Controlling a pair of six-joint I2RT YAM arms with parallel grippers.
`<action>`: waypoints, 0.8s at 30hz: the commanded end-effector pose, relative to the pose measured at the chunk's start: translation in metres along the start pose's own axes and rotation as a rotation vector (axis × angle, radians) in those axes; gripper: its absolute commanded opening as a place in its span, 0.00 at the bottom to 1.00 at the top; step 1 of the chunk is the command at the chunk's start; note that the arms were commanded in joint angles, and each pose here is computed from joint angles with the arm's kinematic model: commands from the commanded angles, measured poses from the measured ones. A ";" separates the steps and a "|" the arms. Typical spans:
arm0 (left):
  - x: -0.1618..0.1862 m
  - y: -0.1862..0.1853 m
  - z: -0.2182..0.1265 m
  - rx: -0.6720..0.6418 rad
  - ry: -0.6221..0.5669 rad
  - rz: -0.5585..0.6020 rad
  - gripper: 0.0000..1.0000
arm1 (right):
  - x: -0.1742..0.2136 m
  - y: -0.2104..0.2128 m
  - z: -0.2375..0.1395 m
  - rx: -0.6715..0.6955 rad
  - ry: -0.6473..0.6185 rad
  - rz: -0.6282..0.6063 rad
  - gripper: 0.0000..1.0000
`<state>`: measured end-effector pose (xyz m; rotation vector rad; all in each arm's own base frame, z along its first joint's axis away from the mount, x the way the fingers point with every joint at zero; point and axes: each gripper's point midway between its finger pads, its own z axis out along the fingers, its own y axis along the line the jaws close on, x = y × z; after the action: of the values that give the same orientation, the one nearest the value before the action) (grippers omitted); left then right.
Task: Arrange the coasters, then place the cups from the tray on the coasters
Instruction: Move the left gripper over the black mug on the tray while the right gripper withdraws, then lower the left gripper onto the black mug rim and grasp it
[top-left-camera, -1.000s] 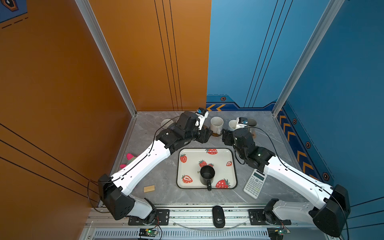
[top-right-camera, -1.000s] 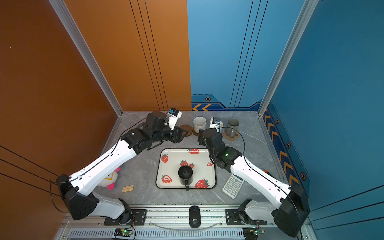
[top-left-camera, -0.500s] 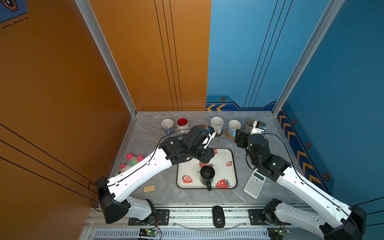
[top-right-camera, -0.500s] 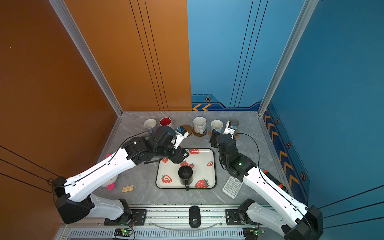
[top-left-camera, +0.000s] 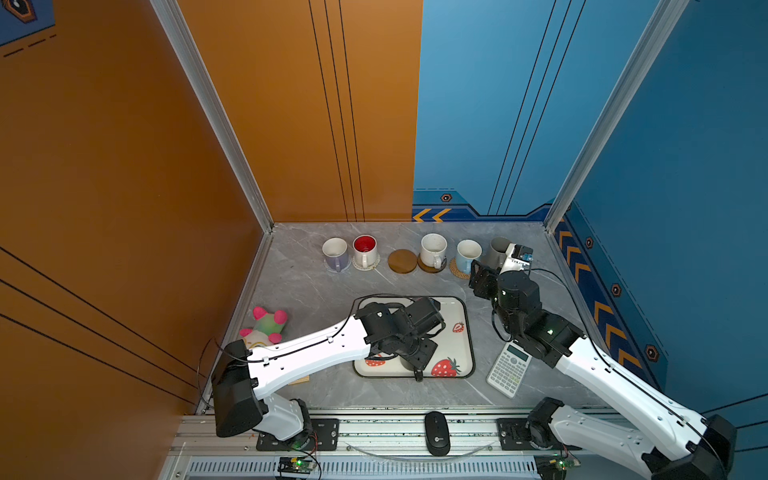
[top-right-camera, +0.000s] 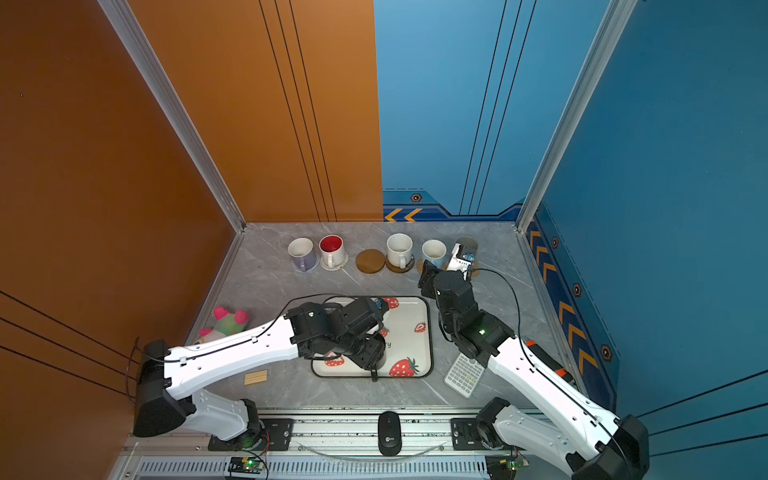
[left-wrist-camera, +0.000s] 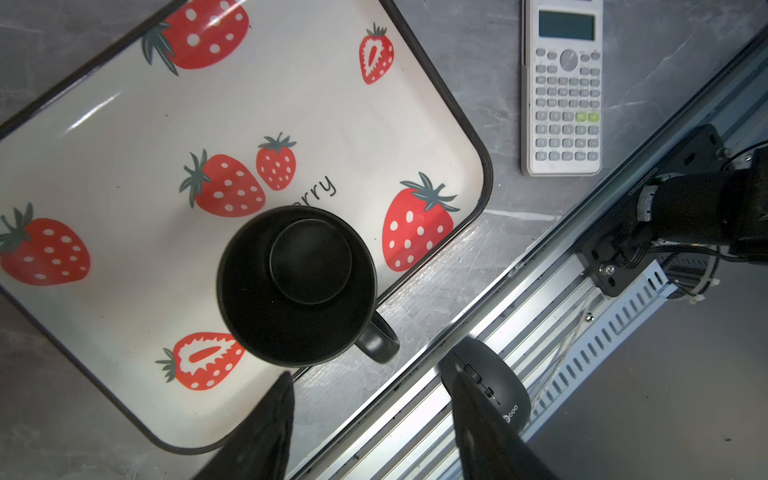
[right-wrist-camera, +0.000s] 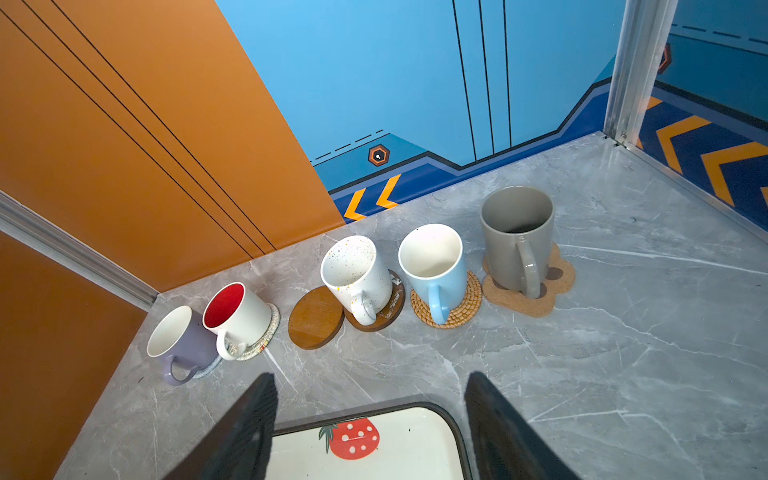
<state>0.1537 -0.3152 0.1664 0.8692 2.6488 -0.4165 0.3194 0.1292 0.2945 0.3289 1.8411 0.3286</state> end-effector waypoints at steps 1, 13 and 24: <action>0.022 -0.006 0.013 -0.027 0.063 -0.002 0.63 | 0.000 -0.004 -0.004 0.009 -0.010 0.009 0.71; 0.045 -0.007 0.041 -0.086 0.149 -0.012 0.64 | 0.001 -0.005 -0.005 0.008 -0.006 0.006 0.73; 0.046 0.009 0.069 -0.158 0.210 -0.006 0.65 | 0.001 -0.008 -0.006 0.017 -0.012 0.003 0.74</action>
<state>0.1290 -0.3147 0.0867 0.9082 2.8388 -0.1800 0.3166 0.1270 0.2927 0.3298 1.8399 0.3293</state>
